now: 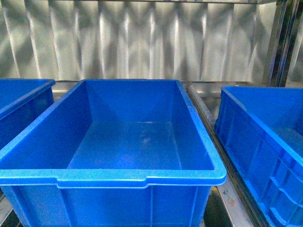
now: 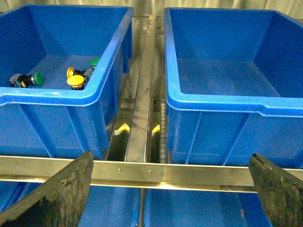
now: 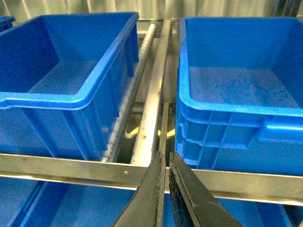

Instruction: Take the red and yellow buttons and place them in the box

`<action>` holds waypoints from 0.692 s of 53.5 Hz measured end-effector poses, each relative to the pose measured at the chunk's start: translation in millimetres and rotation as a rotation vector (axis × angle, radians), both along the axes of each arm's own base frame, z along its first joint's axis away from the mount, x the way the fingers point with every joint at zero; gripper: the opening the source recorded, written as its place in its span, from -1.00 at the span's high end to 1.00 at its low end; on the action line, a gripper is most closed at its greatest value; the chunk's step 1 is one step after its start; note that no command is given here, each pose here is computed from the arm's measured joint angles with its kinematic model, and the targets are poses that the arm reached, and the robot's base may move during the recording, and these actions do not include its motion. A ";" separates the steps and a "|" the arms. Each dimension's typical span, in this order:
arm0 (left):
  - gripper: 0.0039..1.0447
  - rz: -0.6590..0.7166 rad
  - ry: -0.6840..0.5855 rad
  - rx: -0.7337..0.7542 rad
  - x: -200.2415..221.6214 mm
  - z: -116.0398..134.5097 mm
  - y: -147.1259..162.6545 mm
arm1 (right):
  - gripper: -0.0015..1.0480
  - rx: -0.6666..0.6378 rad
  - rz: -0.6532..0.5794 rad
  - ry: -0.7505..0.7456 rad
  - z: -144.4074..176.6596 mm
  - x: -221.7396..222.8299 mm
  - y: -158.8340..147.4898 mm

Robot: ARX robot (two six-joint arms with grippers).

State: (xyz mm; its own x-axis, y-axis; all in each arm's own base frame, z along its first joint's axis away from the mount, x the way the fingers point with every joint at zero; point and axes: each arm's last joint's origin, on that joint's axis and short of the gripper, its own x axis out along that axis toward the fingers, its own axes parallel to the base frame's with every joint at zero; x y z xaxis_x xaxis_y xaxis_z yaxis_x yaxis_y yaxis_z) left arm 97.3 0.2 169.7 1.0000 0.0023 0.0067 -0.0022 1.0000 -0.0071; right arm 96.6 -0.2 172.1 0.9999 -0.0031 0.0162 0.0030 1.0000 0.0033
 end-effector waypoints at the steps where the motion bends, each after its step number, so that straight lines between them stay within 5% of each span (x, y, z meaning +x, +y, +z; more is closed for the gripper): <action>1: -0.85 0.000 0.000 0.000 0.0 0.0 0.0 | 0.93 0.000 0.002 -0.002 0.1 -0.1 0.1; 23: -0.85 0.000 0.000 0.000 0.0 0.0 0.0 | 0.90 -0.001 0.001 -0.004 0.2 -0.3 0.0; 37: -0.85 0.000 0.000 0.000 0.0 0.0 0.0 | 0.11 -0.001 0.001 -0.004 0.2 -0.3 0.0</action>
State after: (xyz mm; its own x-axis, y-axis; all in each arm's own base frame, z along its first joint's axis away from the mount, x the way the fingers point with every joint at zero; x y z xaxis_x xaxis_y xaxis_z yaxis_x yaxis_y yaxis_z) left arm 97.3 0.2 169.7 1.0000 0.0019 0.0067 -0.0019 1.0000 -0.0071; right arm 96.3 -0.2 172.3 0.9998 -0.0019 0.0204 0.0019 1.0000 0.0025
